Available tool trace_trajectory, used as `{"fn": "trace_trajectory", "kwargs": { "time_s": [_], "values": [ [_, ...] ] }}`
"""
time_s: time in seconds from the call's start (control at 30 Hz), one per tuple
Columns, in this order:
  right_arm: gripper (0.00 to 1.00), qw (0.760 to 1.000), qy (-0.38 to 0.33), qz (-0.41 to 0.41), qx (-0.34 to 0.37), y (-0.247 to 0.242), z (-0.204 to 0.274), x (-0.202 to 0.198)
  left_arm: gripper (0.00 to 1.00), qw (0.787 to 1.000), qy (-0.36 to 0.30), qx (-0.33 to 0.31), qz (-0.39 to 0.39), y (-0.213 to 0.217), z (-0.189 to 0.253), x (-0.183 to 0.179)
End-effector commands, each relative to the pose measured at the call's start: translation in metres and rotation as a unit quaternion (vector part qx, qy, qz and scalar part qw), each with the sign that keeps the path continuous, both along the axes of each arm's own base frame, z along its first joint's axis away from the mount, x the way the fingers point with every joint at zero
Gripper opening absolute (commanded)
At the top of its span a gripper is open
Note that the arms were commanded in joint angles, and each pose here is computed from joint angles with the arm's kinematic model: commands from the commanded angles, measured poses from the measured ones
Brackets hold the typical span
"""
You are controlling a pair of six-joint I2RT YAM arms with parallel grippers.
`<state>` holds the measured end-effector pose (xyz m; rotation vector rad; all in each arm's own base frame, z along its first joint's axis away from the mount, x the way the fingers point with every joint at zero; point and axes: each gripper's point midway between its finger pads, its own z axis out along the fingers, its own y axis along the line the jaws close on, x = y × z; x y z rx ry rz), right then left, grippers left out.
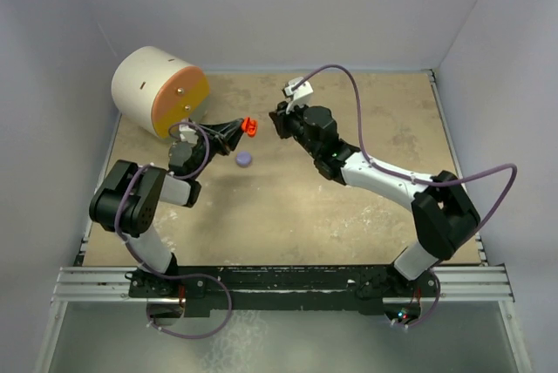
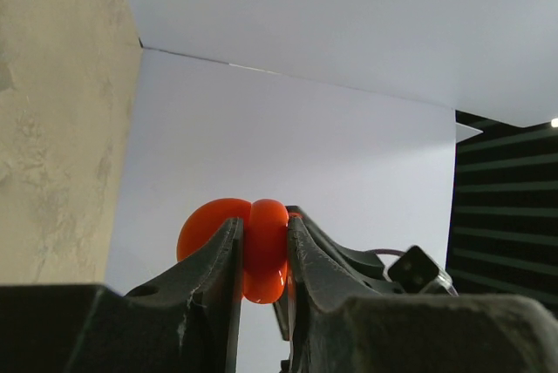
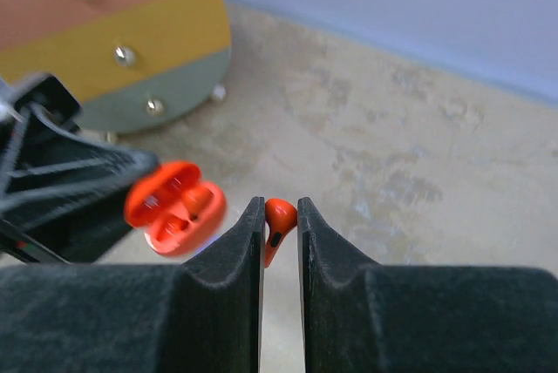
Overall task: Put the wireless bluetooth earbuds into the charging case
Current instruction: Place the earbud in the charging case.
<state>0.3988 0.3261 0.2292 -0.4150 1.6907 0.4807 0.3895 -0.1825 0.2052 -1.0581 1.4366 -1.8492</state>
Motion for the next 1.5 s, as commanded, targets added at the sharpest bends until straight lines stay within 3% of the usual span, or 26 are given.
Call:
{"fn": "trace_trajectory", "kwargs": {
  "time_s": [0.0, 0.47, 0.93, 1.47],
  "values": [
    [0.00, 0.991, -0.120, 0.008, 0.061, -0.006, 0.075, -0.006, 0.00, 0.999, -0.030, -0.038, -0.009, -0.012, 0.020, 0.004],
    [0.00, 0.972, -0.219, 0.060, 0.058, -0.004, 0.097, -0.027, 0.00, 0.998, 0.010, -0.049, -0.029, -0.028, 0.008, 0.007],
    [0.00, 0.929, -0.342, 0.136, 0.034, 0.000, 0.095, -0.059, 0.00, 0.998, 0.041, -0.029, -0.047, -0.037, 0.003, 0.001],
    [0.00, 0.909, -0.359, 0.210, 0.009, 0.021, 0.075, -0.060, 0.00, 0.997, 0.028, 0.013, -0.069, -0.045, 0.021, -0.007]
  ]
}}
